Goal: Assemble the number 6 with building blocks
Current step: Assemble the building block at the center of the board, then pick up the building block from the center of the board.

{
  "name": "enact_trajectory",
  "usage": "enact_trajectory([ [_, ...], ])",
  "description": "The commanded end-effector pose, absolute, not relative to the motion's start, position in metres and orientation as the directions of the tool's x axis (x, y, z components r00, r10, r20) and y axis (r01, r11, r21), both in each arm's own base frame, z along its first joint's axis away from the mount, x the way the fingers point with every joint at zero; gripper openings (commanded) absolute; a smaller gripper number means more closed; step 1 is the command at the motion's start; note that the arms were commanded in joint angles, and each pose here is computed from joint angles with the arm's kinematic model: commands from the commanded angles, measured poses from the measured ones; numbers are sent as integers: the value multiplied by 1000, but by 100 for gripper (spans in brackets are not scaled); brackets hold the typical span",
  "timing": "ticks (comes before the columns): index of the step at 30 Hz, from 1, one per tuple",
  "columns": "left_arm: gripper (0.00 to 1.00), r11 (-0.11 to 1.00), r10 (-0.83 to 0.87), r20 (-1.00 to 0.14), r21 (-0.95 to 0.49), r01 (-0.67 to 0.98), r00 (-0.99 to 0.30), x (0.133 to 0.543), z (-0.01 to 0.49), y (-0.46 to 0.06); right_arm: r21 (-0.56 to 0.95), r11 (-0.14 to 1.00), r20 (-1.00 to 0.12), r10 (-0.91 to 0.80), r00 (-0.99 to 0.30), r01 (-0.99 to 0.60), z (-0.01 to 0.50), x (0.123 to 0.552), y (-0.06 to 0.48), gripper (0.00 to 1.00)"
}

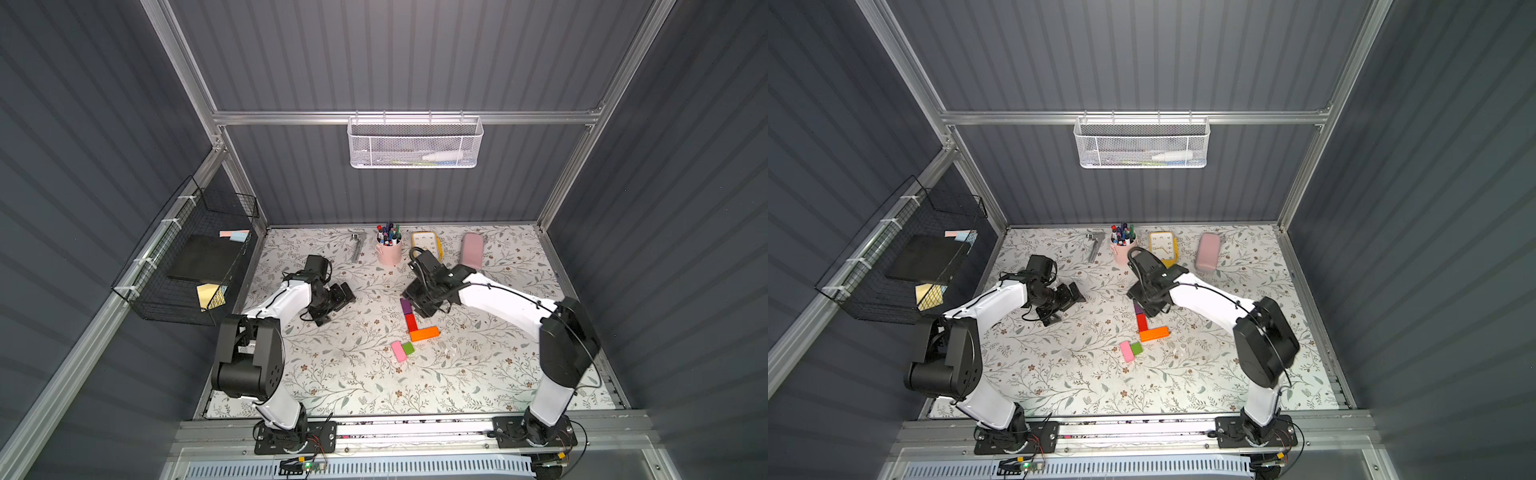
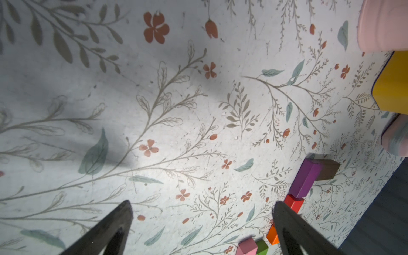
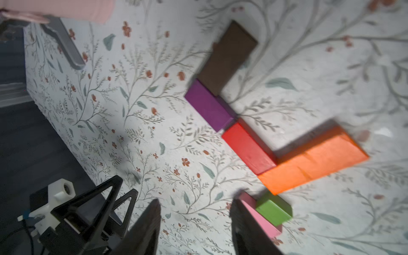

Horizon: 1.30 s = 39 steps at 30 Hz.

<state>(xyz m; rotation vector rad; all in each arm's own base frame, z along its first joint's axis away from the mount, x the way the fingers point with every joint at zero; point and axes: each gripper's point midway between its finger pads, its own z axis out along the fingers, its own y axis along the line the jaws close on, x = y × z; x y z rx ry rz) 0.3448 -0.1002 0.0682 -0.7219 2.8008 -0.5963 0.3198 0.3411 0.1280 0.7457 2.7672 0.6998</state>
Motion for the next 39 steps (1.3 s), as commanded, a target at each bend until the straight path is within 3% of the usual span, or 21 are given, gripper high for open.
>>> enact_trajectory([
  [1,99,790,-518,-105,-439,-428,-849,347,77,-98,326,940,-204,178,-963,105,146,308,348,52],
  [4,99,790,-518,-106,-440,-427,-849,346,77,-98,235,972,-235,60,-970,4,148,307,342,51],
  [7,99,792,-516,-108,-440,-425,-850,345,78,-97,123,992,-218,8,-976,-19,143,294,317,50],
  [12,99,788,-539,-134,-430,-441,-832,345,85,-92,36,997,-297,-49,-954,-63,153,284,281,50],
  [18,99,752,-588,-154,-467,-466,-794,360,103,-94,100,991,-230,-68,-971,-93,153,259,270,49],
  [22,99,792,-552,-214,-438,-426,-806,363,121,-97,202,977,-175,-36,-984,-71,142,236,272,49],
  [26,99,801,-538,-188,-416,-430,-822,358,113,-97,293,956,-81,38,-996,13,125,213,275,49],
  [31,99,793,-523,-151,-446,-414,-839,355,106,-119,406,892,-29,229,-973,198,131,214,285,53],
  [34,99,825,-488,-192,-420,-379,-851,356,117,-128,431,825,43,386,-921,366,135,216,288,53],
  [39,99,916,-338,-238,-307,-260,-911,334,130,-151,477,721,157,492,-856,502,116,223,299,50],
])
